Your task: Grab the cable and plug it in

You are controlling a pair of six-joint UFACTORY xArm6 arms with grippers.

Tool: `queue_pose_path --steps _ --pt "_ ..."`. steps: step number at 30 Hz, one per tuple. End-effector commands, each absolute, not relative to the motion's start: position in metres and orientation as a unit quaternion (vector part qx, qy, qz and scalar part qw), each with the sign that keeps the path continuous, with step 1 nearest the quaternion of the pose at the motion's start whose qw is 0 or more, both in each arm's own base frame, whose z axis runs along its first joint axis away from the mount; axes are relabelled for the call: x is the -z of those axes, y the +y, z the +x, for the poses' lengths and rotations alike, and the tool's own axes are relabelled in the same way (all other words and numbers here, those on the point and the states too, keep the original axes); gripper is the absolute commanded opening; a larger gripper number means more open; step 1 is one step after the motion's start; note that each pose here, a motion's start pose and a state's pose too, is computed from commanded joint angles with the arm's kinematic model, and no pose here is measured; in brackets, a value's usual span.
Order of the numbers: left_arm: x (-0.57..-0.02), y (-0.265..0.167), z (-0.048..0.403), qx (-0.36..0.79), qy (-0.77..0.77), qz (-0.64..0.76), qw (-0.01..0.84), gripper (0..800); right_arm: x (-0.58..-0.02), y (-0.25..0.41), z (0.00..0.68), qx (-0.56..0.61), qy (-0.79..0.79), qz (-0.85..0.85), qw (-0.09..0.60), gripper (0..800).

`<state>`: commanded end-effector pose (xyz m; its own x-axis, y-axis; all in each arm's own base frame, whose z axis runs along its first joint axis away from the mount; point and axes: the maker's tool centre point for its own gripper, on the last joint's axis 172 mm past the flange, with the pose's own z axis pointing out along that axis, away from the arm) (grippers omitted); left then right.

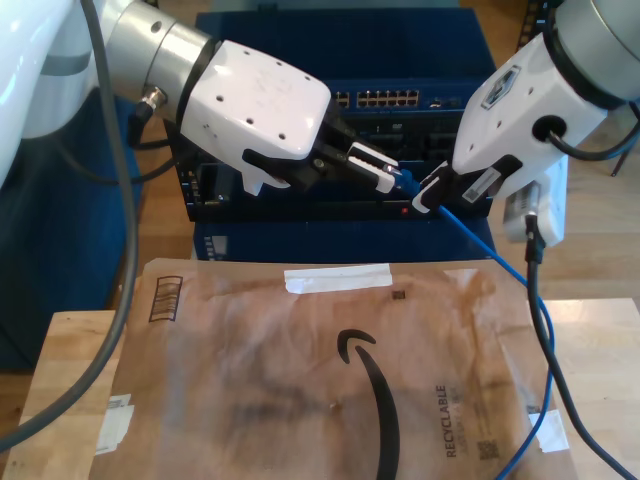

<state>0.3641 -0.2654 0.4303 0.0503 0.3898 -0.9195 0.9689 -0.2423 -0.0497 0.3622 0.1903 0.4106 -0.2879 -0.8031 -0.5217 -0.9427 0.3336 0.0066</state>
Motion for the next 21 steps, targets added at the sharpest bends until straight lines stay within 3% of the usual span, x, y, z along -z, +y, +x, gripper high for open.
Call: queue_pose_path --steps 3,7,10,21 --pt "-0.432 -0.266 0.363 0.448 0.523 0.649 0.323 3 -0.412 0.189 0.363 -0.153 0.776 -0.569 0.225 596" --pt "-0.428 -0.267 0.362 0.461 0.522 0.646 0.314 2 -0.413 0.187 0.363 -0.146 0.765 -0.585 0.229 671" --pt "-0.426 -0.267 0.363 0.472 0.528 0.638 0.302 2 -0.414 0.188 0.361 -0.144 0.757 -0.594 0.232 798" --pt "-0.427 -0.26 0.369 0.511 0.542 0.609 0.27 2 -0.439 0.184 0.353 -0.121 0.736 -0.613 0.263 799"
